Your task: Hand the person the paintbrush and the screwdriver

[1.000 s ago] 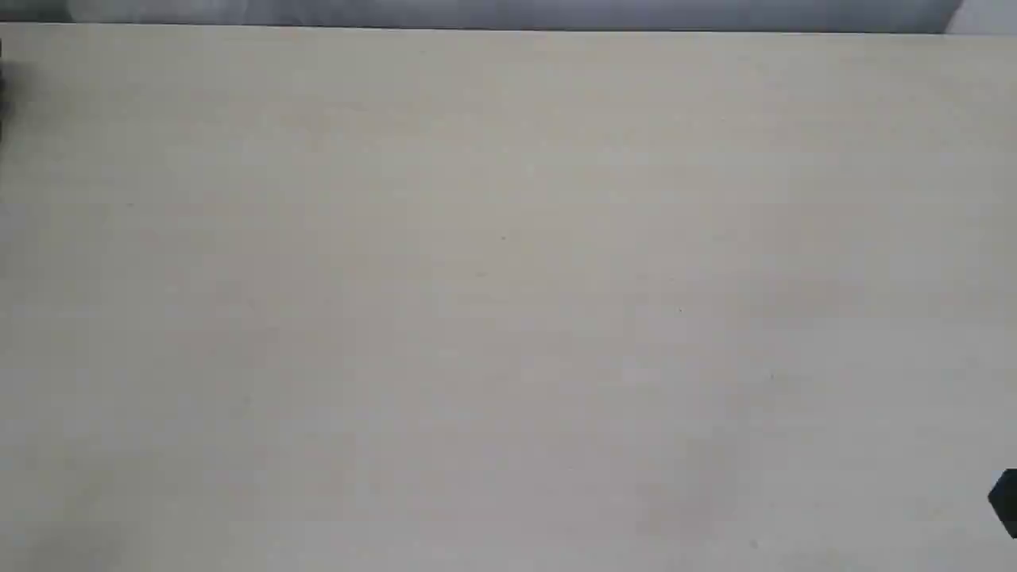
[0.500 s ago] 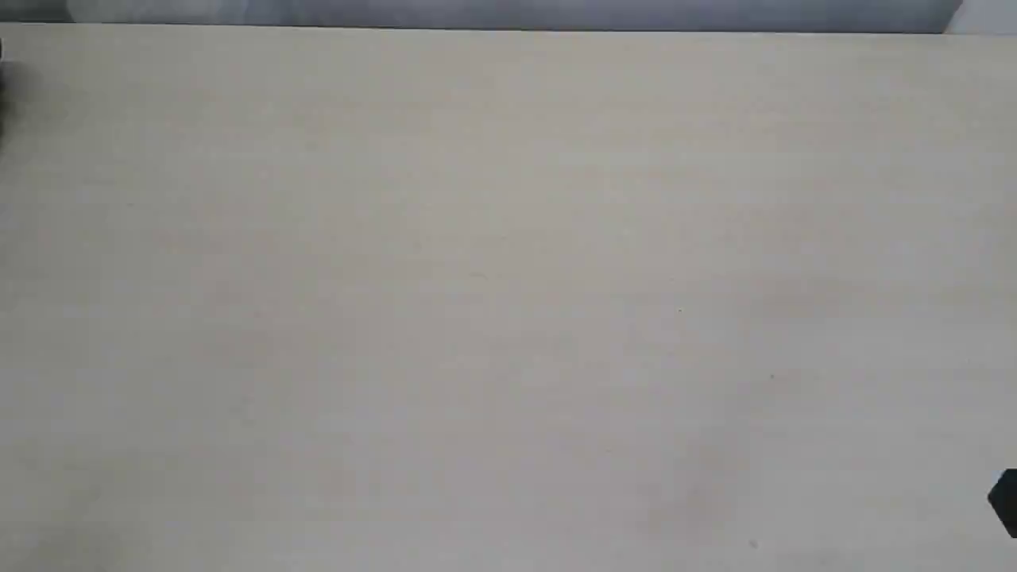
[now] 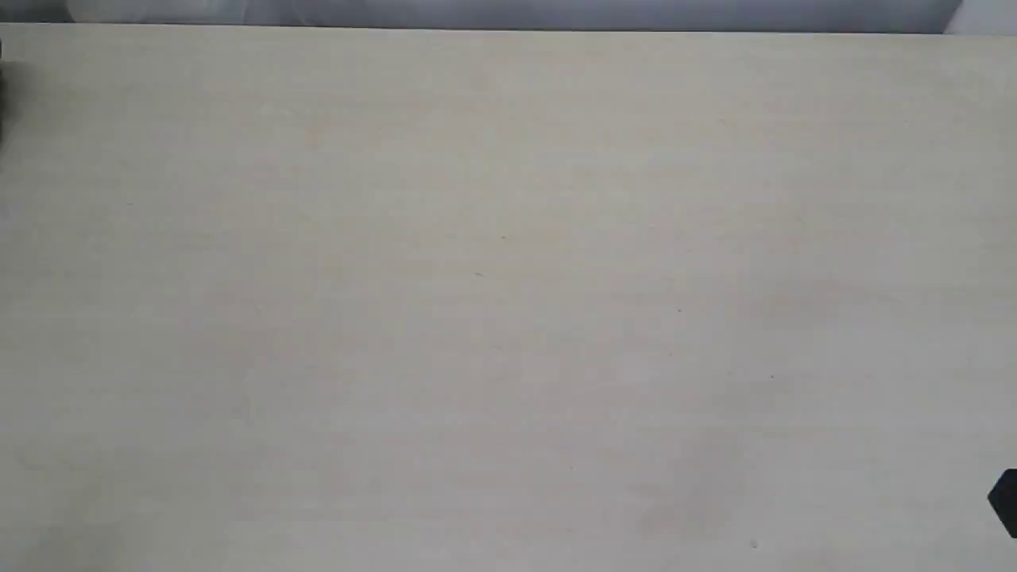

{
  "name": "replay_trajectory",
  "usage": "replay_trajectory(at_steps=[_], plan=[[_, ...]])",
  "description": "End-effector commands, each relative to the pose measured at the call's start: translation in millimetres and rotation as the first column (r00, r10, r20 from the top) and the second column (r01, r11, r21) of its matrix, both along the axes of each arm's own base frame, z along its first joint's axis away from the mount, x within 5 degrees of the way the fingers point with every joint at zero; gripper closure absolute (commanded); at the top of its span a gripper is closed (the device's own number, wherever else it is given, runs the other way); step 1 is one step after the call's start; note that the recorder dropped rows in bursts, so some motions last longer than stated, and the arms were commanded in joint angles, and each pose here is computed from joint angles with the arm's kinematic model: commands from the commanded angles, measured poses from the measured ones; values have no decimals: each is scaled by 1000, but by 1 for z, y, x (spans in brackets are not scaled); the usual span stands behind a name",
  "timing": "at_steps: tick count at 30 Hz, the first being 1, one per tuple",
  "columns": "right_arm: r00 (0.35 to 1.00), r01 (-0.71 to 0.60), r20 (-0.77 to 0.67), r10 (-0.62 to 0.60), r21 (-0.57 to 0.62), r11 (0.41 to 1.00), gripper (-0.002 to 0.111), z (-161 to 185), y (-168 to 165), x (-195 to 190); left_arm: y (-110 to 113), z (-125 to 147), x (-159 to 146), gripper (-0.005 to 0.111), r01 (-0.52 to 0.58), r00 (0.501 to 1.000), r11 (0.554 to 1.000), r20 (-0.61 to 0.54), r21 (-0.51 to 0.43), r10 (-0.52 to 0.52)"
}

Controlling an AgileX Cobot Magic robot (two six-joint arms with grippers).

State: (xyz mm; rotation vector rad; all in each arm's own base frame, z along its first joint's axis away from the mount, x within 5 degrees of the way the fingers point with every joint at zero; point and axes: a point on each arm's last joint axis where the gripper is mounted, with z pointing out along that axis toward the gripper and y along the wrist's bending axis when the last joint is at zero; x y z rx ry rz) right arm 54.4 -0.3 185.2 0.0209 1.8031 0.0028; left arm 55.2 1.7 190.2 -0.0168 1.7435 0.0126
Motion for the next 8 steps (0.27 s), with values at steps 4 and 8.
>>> replay_trajectory(at_steps=[4, 8], plan=[[1000, 8, 3, -7, -7, 1000, 104, -1, -1, 0, -1, 0, 0, 107, 7, 1000, 1000, 9, -6, -7], [1000, 8, 3, -7, -7, 1000, 104, -1, -1, 0, 0, 1, 0, 107, 7, 1000, 1000, 13, -4, -7]])
